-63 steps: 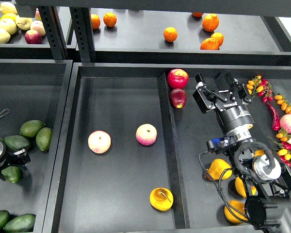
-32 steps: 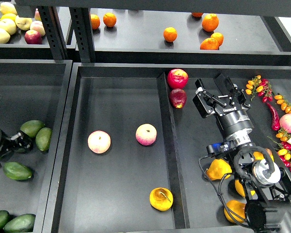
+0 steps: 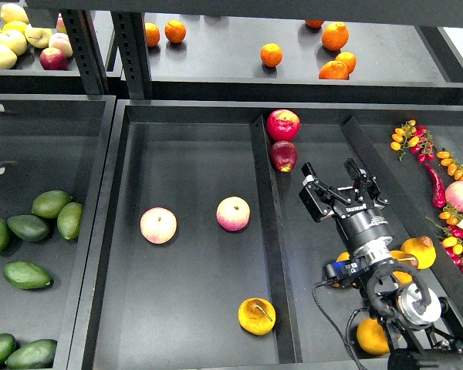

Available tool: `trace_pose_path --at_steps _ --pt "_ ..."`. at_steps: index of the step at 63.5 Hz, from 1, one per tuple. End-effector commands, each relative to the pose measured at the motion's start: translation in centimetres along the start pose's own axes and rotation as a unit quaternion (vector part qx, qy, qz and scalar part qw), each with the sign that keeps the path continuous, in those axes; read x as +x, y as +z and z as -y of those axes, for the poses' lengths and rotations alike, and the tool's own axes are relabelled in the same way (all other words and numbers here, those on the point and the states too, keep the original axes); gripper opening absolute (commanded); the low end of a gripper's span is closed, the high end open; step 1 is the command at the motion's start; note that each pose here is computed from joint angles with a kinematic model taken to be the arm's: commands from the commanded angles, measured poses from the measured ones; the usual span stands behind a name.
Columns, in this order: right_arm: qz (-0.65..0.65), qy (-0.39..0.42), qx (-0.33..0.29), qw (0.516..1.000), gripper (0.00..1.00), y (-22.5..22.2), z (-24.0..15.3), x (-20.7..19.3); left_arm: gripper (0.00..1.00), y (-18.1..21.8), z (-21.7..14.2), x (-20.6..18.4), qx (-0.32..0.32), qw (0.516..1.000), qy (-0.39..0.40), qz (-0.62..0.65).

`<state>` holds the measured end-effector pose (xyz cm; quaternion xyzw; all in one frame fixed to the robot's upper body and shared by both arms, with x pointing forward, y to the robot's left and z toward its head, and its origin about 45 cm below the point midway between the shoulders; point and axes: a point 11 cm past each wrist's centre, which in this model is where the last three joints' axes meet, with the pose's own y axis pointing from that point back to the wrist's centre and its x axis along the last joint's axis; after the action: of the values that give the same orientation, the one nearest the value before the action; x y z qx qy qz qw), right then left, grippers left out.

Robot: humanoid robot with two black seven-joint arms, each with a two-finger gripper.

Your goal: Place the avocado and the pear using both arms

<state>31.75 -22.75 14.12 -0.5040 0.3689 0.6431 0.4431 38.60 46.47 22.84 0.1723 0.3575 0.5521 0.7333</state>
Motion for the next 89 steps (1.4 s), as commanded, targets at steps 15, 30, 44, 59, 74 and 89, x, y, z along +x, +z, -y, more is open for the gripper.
trace_pose_path --at_steps 15,30,44,59,74,89 --pt "-0.027 0.011 -0.059 0.998 1.00 0.3 -0.4 -0.2 0.98 -8.4 1.5 -0.5 -0.082 0.969 -0.094 -0.212" --pt "-0.081 0.054 -0.131 0.987 1.00 0.0 -1.5 0.2 0.98 -14.0 1.9 -0.9 -0.146 0.905 -0.136 -0.376" --pt "-0.118 0.098 -0.190 0.970 1.00 0.3 -3.0 1.2 0.98 -19.2 1.4 -2.9 -0.166 0.863 -0.159 -0.449" --pt "-0.167 0.139 -0.229 0.949 1.00 -0.2 -3.6 1.6 0.99 -25.2 2.7 -8.1 -0.172 0.798 -0.195 -0.543" --pt "-0.218 0.188 -0.289 0.913 1.00 0.4 -3.7 2.3 0.99 -25.8 3.9 -11.6 -0.201 0.749 -0.230 -0.589" --pt "-0.237 0.268 -0.324 0.876 1.00 3.4 -1.4 3.2 0.99 -26.2 4.2 -12.3 -0.219 0.725 -0.233 -0.610"
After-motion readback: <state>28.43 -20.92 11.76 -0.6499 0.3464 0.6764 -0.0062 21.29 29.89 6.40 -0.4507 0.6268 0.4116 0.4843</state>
